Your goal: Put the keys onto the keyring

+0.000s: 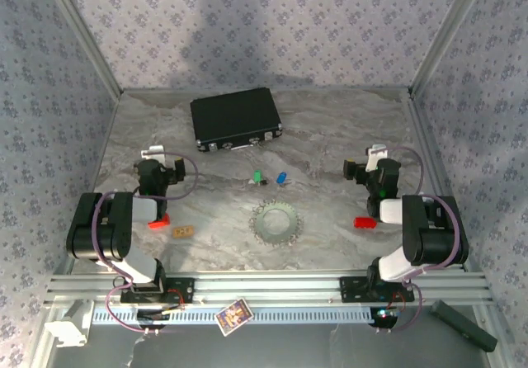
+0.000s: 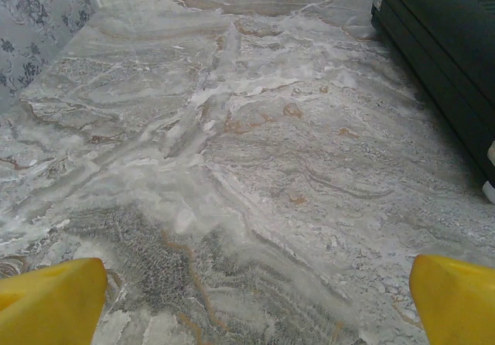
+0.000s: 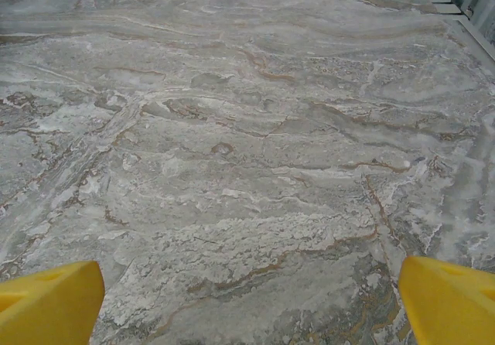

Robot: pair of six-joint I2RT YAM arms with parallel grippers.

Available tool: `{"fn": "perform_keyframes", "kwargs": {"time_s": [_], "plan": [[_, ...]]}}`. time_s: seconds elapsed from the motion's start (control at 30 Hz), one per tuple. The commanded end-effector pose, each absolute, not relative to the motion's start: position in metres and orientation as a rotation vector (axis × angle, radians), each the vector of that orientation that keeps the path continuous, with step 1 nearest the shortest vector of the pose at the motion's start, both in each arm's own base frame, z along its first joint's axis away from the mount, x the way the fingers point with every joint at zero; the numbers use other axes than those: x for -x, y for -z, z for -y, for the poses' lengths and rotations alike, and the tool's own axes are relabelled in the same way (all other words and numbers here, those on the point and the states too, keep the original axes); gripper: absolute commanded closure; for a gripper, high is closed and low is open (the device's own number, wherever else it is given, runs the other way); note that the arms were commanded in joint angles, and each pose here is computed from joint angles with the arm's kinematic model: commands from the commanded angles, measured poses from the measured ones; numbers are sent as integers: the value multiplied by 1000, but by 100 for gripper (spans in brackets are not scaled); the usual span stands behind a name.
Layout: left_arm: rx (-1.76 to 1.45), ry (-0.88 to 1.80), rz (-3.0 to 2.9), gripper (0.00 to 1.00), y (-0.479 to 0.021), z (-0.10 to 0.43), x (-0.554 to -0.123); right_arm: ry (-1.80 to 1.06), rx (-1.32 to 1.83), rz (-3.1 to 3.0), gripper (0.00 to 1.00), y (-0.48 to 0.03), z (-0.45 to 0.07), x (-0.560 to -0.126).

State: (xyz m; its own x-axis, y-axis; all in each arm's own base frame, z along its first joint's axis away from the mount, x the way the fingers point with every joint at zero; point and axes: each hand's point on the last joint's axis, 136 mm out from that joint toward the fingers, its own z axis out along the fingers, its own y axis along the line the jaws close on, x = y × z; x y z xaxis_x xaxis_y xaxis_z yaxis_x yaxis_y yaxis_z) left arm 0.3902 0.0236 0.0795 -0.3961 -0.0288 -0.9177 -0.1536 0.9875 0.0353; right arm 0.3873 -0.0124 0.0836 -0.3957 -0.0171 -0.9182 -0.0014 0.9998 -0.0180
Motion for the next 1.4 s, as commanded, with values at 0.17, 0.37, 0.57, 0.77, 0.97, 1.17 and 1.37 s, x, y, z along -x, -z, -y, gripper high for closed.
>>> {"fn": "perform_keyframes", "kwargs": {"time_s": [0.17, 0.37, 0.57, 0.77, 0.97, 1.17, 1.37], "plan": [[131, -119, -1949, 0, -90, -23, -396, 28, -4, -1986, 1, -83, 15, -392], [128, -117, -1948, 0, -90, -23, -396, 28, -3, -1986, 1, -83, 15, -392], [130, -118, -1948, 0, -90, -23, -396, 28, -5, -1989, 1, -83, 15, -392], [130, -118, -1949, 0, -90, -23, -396, 25, -3, -1988, 1, -83, 15, -392], [131, -117, -1949, 0, -90, -23, -396, 24, -3, -1986, 1, -84, 15, -392], [115, -109, -1943, 0, -92, -21, -395, 21, 3, -1975, 9, -89, 14, -391], [90, -103, -2024, 0, -117, -15, -389, -7, 5, -2090, 14, -124, 7, -381]]}}
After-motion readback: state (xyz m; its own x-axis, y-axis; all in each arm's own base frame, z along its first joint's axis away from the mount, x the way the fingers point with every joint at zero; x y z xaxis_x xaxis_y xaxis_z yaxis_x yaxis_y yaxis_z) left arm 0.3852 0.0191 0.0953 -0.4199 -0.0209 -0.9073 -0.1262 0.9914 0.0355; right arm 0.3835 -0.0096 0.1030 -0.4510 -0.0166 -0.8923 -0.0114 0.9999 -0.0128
